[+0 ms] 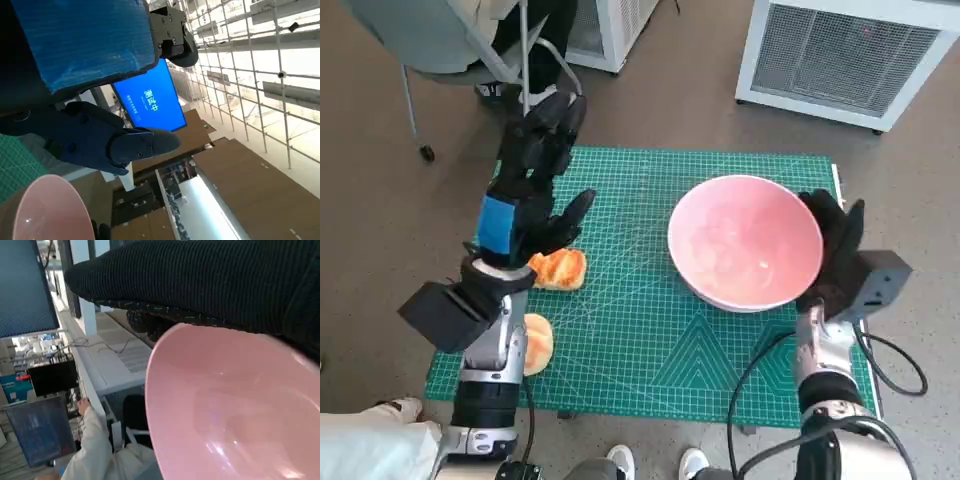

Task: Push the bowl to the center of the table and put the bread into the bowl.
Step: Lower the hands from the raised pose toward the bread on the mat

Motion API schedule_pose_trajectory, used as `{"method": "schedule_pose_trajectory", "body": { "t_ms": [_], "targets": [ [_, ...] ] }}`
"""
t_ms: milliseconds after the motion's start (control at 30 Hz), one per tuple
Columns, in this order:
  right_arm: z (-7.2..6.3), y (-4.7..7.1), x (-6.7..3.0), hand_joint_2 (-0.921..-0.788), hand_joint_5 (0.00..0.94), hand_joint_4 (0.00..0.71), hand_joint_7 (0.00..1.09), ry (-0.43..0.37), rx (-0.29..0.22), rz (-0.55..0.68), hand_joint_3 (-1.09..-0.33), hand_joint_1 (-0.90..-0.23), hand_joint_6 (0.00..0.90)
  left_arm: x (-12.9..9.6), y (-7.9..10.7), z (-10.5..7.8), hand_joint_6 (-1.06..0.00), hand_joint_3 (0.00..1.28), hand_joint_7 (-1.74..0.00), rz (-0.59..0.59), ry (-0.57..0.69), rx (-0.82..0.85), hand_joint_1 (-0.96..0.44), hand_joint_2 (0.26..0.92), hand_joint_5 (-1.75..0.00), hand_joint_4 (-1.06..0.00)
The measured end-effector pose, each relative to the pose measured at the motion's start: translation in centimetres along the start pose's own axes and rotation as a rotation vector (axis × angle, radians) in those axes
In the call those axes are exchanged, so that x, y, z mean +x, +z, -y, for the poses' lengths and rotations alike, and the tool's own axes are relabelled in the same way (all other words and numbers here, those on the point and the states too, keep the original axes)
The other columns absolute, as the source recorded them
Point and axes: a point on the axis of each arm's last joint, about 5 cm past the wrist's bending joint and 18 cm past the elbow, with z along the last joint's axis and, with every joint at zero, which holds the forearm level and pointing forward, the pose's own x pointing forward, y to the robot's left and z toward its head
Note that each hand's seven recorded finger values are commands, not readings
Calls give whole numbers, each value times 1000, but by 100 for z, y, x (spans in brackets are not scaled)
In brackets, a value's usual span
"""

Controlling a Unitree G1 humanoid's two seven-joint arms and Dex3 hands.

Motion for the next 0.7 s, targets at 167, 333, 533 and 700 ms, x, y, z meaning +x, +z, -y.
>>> {"method": "schedule_pose_trajectory", "body": {
  "t_ms": [167, 333, 533, 700],
  "targets": [
    [-115, 11, 23, -921, 8, 279, 216, 17, 11, -8, -804, -531, 259, -22, 12, -13, -52, 380, -582, 4, 12, 10, -385, 921, -12, -249],
    [-225, 21, 40, -921, 9, 283, 230, 47, 0, -17, -808, -543, 269, -49, 13, -18, -61, 382, -566, 0, 20, 18, -379, 921, -11, -251],
    [-324, 25, 50, -921, 6, 302, 312, 80, -19, -31, -824, -536, 229, -68, 13, -29, -69, 383, -551, -6, 34, 26, -376, 921, -8, -249],
    [-363, 35, 59, -921, 4, 309, 374, 94, -29, -36, -830, -534, 187, -82, 15, -37, -77, 386, -538, -12, 41, 40, -365, 921, -6, -248]
  ]
}}
